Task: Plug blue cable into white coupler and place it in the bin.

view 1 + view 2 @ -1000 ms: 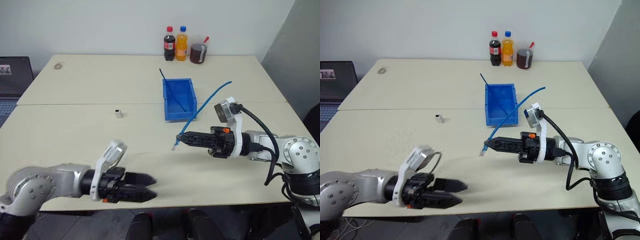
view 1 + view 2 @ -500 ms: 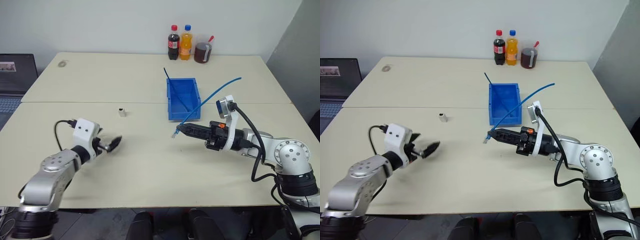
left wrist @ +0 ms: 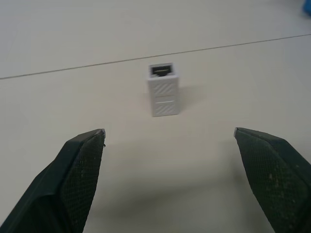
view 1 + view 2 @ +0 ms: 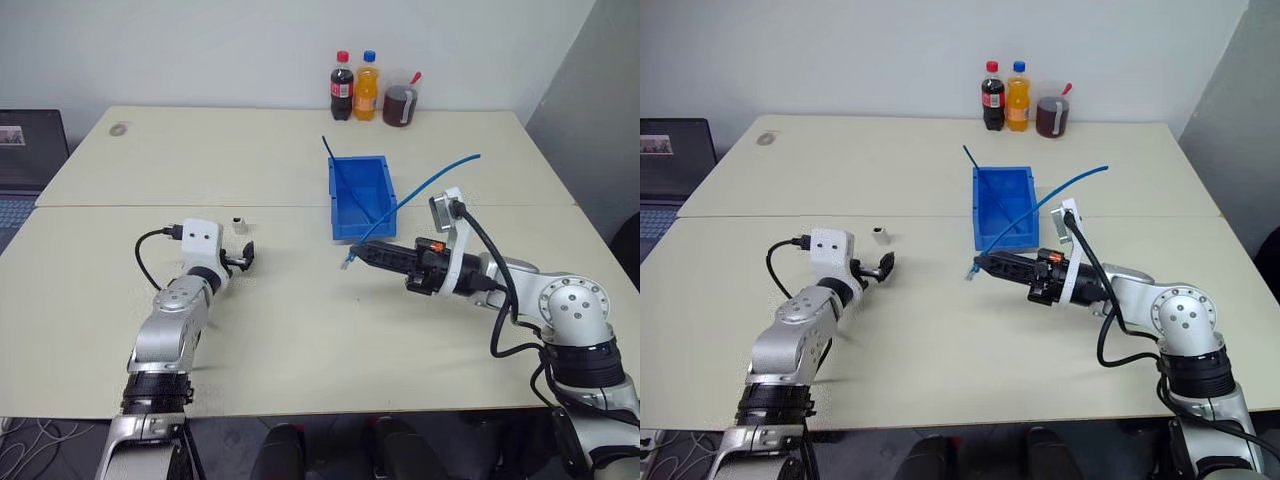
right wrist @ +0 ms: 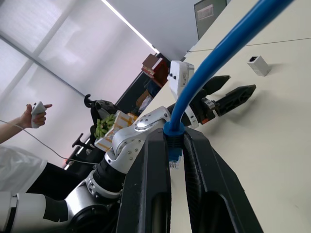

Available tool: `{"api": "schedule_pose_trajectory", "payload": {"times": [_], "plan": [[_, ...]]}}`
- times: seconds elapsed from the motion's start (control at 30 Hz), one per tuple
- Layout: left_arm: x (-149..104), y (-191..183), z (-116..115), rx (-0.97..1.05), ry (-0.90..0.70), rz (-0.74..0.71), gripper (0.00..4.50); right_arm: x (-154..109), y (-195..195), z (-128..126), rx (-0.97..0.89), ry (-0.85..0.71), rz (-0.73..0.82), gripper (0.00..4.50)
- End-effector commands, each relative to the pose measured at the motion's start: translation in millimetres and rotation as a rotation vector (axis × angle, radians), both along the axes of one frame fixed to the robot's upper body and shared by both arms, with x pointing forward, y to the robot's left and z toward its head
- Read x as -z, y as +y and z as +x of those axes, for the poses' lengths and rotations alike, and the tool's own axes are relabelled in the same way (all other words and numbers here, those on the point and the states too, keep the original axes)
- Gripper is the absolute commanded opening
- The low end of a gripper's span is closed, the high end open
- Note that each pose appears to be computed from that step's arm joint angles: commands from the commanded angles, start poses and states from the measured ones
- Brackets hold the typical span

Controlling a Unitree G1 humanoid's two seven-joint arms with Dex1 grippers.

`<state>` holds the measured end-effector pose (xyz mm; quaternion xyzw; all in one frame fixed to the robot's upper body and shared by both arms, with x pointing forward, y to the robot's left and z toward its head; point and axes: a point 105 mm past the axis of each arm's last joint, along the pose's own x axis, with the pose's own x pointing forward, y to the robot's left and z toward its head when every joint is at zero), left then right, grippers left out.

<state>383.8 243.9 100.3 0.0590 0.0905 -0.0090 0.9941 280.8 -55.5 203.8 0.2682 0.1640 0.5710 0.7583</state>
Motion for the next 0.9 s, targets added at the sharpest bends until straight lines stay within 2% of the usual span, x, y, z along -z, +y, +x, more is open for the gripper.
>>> {"api": "schedule_pose_trajectory", "payload": {"times": [0.03,0.27,0.63,0.73,0.9], "plan": [[-15.3,5.5,16.8,0.016,-0.074,-0.003,4.46,-10.5,-3.1,-1.4,0.012,-0.043,0.013,0.11],[-15.2,-11.3,39.2,0.105,-0.065,-0.056,4.46,-9.6,-1.8,-2.2,0.012,-0.042,0.004,0.11],[-12.7,-18.2,54.0,0.107,-0.055,-0.052,4.46,-10.0,-3.6,-1.5,0.025,-0.042,-0.003,0.11],[-10.7,-20.0,54.1,0.127,-0.046,-0.032,3.99,-8.2,-4.1,-2.7,0.025,-0.037,-0.008,0.11],[-6.8,-14.1,51.7,0.107,-0.033,-0.021,2.82,-6.5,-5.3,-5.4,0.026,-0.033,-0.012,0.11]]}}
